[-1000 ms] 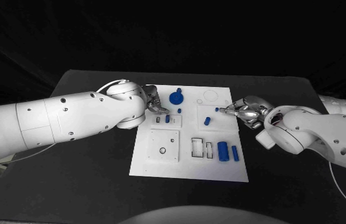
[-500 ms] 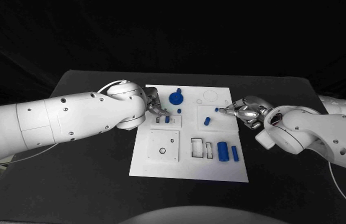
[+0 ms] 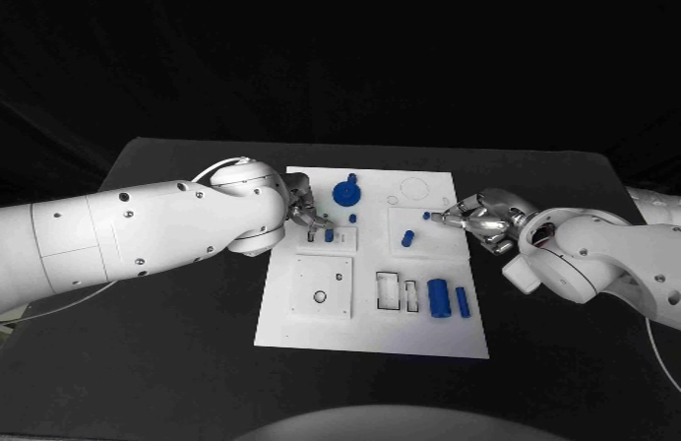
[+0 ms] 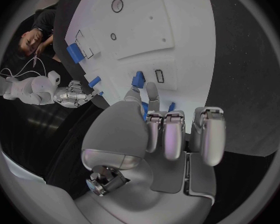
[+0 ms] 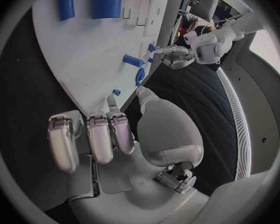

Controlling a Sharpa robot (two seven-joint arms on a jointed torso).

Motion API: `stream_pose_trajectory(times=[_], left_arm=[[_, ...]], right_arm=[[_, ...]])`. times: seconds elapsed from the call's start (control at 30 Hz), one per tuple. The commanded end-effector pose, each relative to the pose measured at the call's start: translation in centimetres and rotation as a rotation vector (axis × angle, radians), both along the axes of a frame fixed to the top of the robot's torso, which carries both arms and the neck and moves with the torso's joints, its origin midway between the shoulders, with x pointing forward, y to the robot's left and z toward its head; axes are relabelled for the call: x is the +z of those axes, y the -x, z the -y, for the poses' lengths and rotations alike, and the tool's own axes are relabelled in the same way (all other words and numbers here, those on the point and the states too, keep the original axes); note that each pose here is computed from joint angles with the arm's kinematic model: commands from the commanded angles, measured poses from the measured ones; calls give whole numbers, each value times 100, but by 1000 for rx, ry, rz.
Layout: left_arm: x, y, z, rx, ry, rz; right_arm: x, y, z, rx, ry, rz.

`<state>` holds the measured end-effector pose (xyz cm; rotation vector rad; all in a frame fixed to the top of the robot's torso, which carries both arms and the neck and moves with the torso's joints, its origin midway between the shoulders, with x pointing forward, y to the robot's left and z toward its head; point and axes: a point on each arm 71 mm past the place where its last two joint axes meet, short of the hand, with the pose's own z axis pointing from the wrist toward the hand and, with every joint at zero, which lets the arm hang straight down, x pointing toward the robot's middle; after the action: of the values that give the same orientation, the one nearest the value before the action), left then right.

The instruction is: Assemble the parts on the task board

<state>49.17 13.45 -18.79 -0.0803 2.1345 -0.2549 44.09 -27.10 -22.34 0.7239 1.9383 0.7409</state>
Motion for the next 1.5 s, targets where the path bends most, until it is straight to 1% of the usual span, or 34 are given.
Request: stream_pose_trajectory(times=[0.03,0.37,0.6,0.73,1.0,1.5], left_arm=[[-17,17,6,-8,-15,-28],[-23,25,-1,-16,-11,-39],[-23,41,-38,-17,-11,-45],[-31,45,-56,-18,-14,-58],[-49,53,-38,-26,-17,-86],[-57,52,-50,-34,-16,-98]], right_arm=[[-2,2,-9,13,3,6],[-2,2,-6,12,4,6],[-3,3,-2,11,4,6],[-3,4,-6,11,3,7],[-2,5,-12,11,2,8],[-4,5,-10,11,3,6]])
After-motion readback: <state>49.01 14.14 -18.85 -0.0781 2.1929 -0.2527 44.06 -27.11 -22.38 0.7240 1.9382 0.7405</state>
